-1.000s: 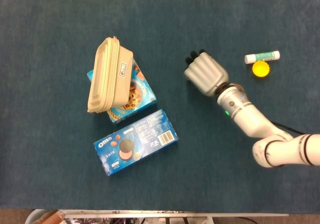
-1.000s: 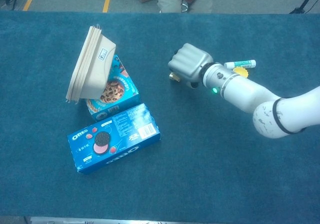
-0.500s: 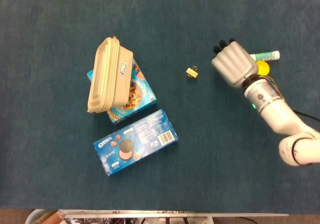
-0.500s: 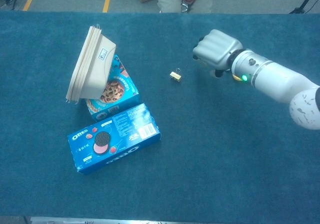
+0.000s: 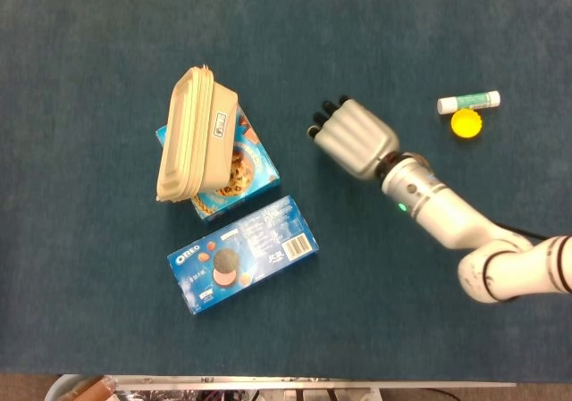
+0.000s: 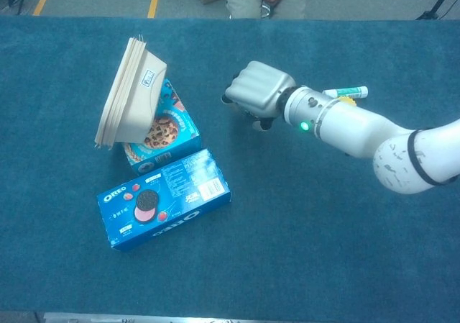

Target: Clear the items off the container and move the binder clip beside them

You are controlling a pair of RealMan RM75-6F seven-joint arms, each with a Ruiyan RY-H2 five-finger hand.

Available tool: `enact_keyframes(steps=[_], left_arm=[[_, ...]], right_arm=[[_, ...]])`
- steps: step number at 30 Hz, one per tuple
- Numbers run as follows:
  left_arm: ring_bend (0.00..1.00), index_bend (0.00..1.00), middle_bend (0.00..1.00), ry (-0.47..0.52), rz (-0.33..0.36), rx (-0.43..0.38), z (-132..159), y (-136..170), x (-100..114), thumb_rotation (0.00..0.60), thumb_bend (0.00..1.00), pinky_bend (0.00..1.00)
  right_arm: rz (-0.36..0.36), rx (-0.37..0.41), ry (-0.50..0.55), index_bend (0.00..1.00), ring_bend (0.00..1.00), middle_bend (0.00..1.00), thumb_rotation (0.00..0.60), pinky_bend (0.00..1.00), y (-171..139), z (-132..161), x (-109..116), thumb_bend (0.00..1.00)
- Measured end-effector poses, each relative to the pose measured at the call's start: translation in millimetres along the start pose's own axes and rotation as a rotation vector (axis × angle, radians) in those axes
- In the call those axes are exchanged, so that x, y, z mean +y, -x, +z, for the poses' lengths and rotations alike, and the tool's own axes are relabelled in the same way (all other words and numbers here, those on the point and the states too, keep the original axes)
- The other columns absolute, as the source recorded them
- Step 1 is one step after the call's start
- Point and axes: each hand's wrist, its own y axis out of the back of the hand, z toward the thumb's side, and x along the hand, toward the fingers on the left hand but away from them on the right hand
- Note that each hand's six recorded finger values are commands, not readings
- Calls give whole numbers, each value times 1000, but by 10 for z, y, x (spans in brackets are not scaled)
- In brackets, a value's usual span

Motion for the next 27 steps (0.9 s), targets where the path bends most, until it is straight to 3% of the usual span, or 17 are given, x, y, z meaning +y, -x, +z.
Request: enact_keyframes(steps=[14, 27], left_arm=[[62, 186, 123, 4, -3, -3, 3, -8, -18, 600, 392, 44], [62, 186, 123, 8, -8, -16, 27, -39, -42, 600, 392, 44]], right_arm=[[67, -10, -51, 395, 242, 338, 600, 391, -37, -34, -187, 234], [133, -74, -46, 395, 241, 338, 600, 391, -351, -413, -417, 235]])
